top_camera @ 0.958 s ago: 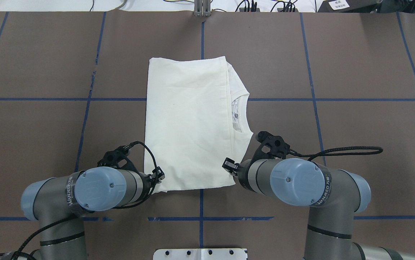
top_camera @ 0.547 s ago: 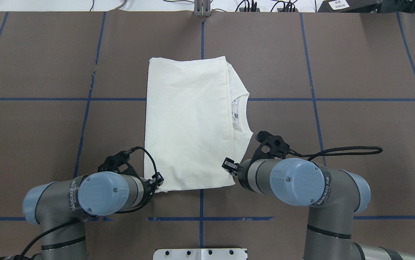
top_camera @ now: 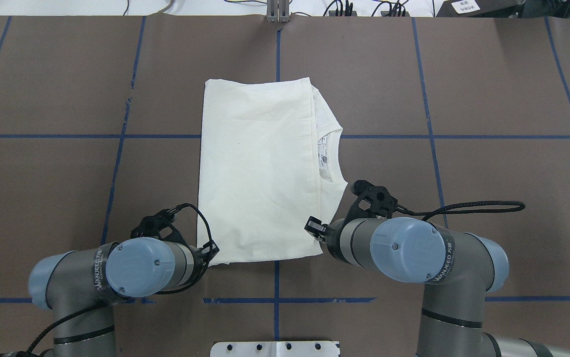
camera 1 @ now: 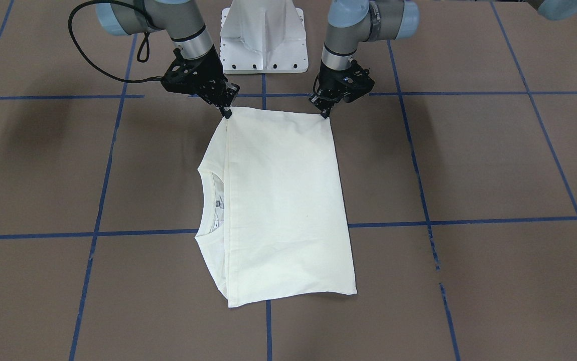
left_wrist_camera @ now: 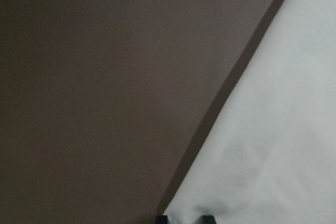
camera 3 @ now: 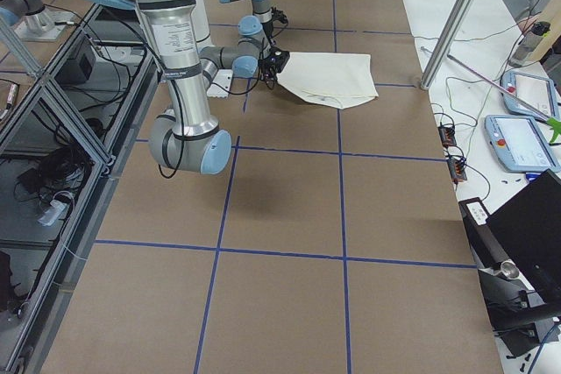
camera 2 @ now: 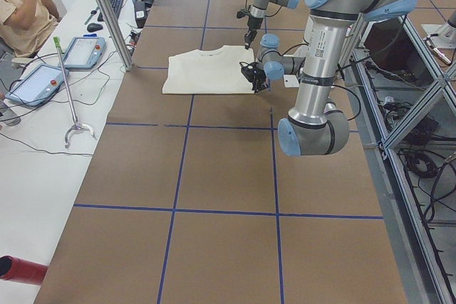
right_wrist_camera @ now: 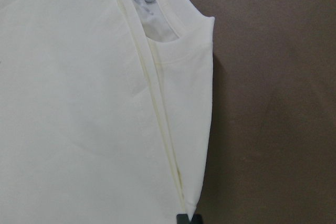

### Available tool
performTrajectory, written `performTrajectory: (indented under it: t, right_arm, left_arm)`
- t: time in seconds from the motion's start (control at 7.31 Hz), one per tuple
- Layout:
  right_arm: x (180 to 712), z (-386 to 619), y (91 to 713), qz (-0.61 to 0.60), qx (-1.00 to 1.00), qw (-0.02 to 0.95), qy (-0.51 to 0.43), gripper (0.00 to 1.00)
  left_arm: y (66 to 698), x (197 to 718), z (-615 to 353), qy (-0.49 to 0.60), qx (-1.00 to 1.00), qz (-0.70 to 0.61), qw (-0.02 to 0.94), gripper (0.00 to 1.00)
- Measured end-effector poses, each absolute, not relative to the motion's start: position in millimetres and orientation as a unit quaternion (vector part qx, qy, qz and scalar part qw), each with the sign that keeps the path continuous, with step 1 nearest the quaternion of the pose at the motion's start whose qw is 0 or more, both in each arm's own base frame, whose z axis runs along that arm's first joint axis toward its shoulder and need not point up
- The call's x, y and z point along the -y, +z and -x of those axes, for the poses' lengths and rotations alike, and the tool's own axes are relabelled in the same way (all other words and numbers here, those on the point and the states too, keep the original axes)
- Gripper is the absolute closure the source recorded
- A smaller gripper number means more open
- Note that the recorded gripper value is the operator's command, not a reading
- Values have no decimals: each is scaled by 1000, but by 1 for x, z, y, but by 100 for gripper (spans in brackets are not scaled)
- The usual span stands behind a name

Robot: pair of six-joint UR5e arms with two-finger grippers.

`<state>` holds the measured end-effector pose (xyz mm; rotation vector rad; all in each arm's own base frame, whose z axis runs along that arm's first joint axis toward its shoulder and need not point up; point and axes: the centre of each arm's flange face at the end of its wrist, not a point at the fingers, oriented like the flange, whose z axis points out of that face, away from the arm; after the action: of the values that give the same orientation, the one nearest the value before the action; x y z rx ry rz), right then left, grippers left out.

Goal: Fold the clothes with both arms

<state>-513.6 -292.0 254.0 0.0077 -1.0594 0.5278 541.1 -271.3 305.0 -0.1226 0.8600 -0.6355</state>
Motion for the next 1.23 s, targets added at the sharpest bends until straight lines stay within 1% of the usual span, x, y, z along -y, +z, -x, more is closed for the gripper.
performTrajectory:
  t: [0.68, 0.96, 1.23]
  right_arm:
    - [290, 505, 251, -3, 504, 827, 249, 100]
    - [273, 477, 256, 13, 509, 826, 242, 100]
    - [243, 435, 241, 48, 532, 811, 240, 100]
  left_arm:
    - [279, 265, -528, -298, -434, 64, 848, 100]
    - [233, 248, -491, -286, -457, 76, 839, 100]
    - [189, 227, -447, -274, -484, 96, 825, 100]
